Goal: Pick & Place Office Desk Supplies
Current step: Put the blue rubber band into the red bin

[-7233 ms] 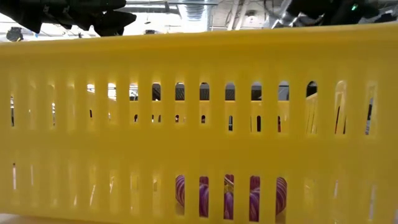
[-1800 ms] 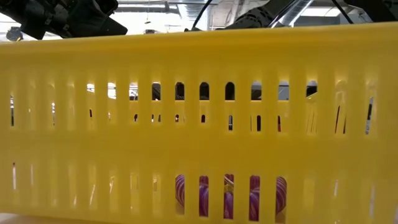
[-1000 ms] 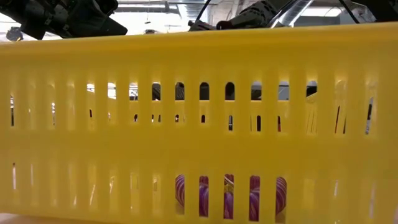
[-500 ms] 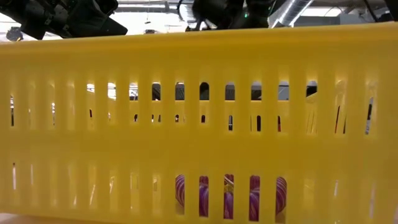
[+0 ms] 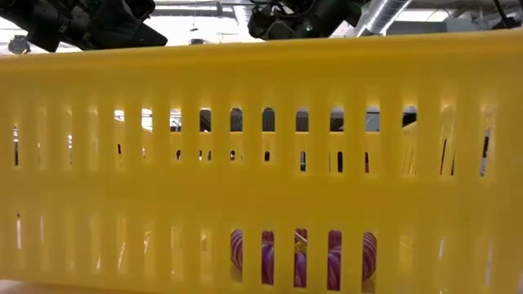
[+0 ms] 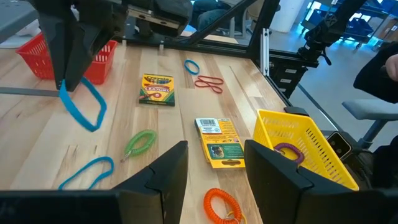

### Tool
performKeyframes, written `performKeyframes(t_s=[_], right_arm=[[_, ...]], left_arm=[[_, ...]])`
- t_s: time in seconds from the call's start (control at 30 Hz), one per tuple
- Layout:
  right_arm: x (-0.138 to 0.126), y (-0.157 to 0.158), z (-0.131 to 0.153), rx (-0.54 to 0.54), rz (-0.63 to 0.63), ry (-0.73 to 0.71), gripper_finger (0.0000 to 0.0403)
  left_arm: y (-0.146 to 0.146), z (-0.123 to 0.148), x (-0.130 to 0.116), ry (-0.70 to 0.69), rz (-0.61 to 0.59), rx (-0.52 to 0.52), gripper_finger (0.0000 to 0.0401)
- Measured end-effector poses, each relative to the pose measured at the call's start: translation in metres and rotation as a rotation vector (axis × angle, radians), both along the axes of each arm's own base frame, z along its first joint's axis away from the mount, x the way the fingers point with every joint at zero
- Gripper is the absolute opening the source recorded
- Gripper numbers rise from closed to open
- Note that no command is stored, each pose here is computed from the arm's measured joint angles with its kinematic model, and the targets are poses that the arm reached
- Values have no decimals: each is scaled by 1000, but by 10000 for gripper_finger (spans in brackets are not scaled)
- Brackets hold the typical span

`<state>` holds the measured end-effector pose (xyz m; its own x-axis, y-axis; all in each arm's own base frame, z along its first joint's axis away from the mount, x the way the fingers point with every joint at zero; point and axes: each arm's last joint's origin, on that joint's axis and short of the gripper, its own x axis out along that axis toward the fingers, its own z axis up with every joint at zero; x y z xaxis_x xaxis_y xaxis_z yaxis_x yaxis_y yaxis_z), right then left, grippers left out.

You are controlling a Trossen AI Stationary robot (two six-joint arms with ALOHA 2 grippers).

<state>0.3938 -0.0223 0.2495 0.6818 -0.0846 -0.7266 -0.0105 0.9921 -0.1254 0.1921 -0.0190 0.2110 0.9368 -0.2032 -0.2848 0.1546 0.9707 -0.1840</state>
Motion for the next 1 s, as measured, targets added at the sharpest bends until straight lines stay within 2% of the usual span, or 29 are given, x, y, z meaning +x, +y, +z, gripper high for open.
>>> performKeyframes(t_s=[0.4,0.67,1.0], right_arm=[[2,20,3,-20,71,-23,0],[-11,44,30,-85,195,-92,0],[-30,61,56,-94,252,-138,0]], left_arm=[[0,0,0,2,0,0,155],[0,0,0,6,0,1,155],[0,-1,0,7,-4,15,155]])
